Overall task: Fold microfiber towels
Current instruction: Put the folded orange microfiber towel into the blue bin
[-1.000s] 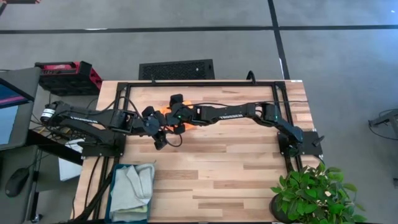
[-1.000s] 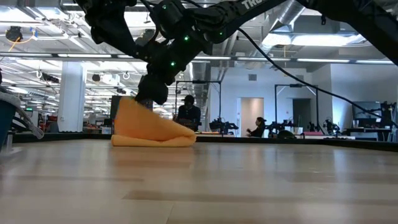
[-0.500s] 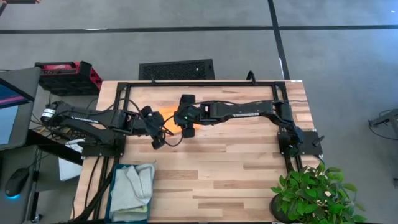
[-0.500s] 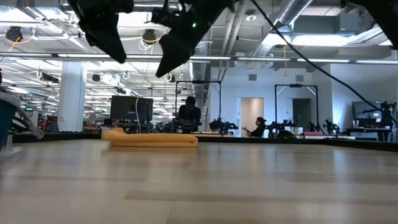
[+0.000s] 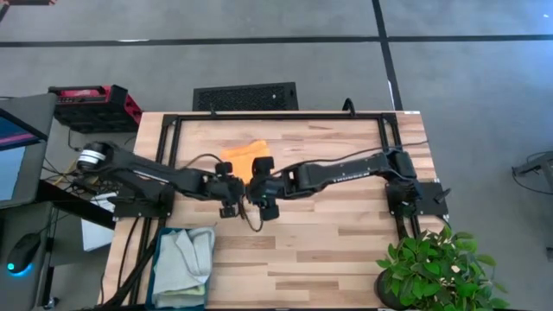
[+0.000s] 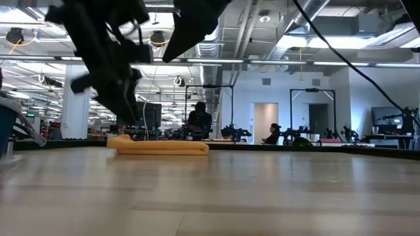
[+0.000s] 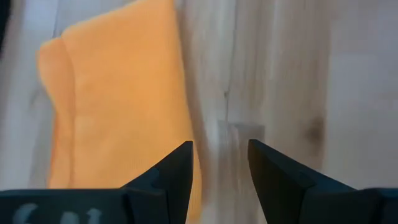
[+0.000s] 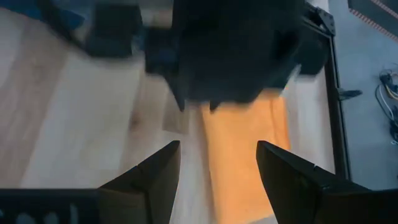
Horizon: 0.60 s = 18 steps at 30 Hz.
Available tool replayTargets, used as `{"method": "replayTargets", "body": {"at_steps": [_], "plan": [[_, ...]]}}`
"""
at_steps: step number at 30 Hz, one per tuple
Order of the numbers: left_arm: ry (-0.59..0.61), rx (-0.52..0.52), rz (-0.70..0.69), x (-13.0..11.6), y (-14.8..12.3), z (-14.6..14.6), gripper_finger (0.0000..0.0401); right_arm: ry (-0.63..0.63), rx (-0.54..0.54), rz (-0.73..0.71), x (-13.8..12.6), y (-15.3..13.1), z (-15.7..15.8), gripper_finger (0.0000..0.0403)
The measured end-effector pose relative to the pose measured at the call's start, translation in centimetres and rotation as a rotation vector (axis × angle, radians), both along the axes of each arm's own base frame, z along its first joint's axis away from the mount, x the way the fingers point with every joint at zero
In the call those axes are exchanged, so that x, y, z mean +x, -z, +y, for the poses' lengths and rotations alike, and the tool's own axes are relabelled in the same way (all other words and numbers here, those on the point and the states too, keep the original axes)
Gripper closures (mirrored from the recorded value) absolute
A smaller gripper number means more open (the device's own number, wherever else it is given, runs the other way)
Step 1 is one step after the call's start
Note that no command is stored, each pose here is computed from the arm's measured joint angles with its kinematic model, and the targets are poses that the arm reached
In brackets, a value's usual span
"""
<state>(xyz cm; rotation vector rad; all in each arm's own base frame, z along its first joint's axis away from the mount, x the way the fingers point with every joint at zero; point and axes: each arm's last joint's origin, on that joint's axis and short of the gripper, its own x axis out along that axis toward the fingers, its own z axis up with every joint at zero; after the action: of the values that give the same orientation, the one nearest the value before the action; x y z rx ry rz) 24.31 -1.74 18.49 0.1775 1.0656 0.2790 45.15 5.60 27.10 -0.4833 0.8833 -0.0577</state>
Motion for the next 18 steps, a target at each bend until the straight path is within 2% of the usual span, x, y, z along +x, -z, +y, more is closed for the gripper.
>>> {"method": "replayTargets", "body": {"at_steps": [2,5,7,13,18], "plan": [[0.016,0.053,0.030,0.8,1.3,0.0,0.0254,-0.010,0.001,-0.003,-0.1,0.0,0.6,0.0168],[-0.024,0.160,0.099,1.7,2.9,0.4,0.0254,-0.021,0.001,-0.006,-0.1,0.0,1.1,0.0168],[-0.036,0.193,0.119,2.3,3.7,0.6,0.0254,-0.015,-0.011,-0.002,-0.2,0.0,1.2,0.0168],[-0.005,0.193,0.155,3.4,6.0,0.9,0.0254,0.026,-0.056,0.022,-0.4,0.2,1.0,0.0168],[-0.037,0.195,0.155,3.6,6.2,1.6,0.0254,0.031,-0.064,0.033,-0.5,0.3,0.9,0.0168]]}}
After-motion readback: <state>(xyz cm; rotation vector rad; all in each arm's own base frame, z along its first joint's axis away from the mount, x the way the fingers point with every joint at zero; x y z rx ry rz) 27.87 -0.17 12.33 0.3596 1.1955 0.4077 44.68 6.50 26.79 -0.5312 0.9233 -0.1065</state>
